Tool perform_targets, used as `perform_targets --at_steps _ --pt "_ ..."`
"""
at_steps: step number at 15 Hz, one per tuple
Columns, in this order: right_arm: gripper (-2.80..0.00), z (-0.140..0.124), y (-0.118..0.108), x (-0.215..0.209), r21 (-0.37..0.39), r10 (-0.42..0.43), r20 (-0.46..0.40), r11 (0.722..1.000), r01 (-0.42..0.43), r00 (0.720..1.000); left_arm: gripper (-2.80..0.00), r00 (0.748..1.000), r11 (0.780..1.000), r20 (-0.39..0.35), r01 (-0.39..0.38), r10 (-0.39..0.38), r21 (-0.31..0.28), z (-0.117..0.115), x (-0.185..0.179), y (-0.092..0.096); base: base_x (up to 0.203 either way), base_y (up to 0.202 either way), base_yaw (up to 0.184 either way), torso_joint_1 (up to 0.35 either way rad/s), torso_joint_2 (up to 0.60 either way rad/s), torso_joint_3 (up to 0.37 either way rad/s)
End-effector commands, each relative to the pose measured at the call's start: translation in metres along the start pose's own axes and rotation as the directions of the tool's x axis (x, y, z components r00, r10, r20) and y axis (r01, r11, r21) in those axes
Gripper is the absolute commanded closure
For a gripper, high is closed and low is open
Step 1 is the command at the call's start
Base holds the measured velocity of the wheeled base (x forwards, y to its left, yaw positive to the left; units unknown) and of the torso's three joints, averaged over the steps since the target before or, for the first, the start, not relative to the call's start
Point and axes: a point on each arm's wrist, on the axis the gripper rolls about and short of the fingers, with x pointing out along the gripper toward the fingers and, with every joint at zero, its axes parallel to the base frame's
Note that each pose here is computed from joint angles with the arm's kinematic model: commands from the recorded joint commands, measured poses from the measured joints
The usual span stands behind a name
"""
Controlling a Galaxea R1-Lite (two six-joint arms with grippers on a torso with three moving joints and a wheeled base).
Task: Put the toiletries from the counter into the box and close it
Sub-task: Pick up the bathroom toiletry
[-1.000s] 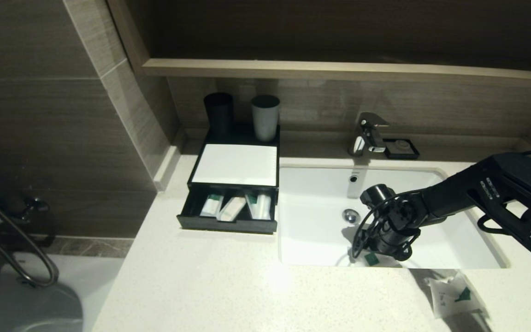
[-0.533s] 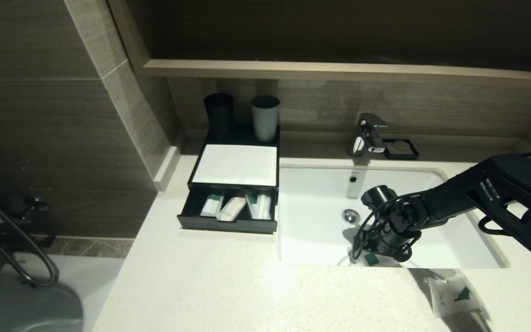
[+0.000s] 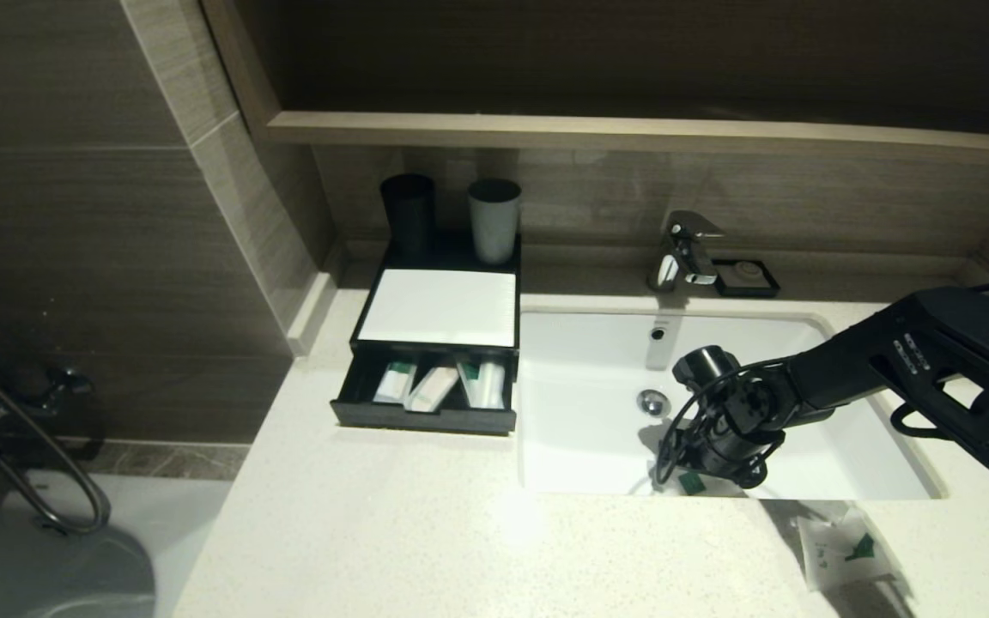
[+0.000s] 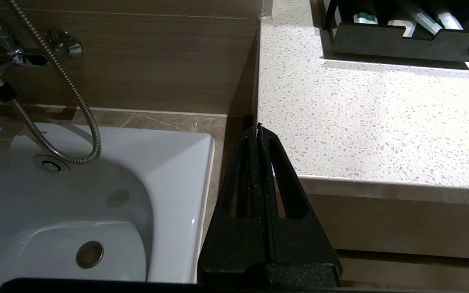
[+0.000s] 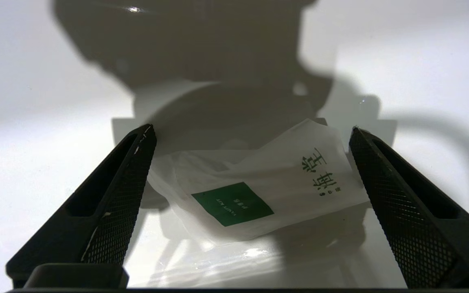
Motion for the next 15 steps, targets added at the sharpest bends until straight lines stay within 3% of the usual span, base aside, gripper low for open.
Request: perform_targets --at_steps 1,15 --pt "-2.8 -0.003 -0.0007 0.0041 0.001 -0.003 -0.013 1.0 0.003 1.0 0.0 1.0 1.0 0.001 0.0 0.0 0.0 0.0 0.0 0.0 0.0 0.0 0.0 0.0 0.0 0.0" --pt "-2.8 -0.009 -0.0021 0.0131 0.002 -0.002 -0.03 1.0 0.002 1.0 0.0 1.0 1.0 0.001 0.0 0.0 0.0 0.0 0.0 0.0 0.0 0.0 0.0 0.0 0.0 0.0"
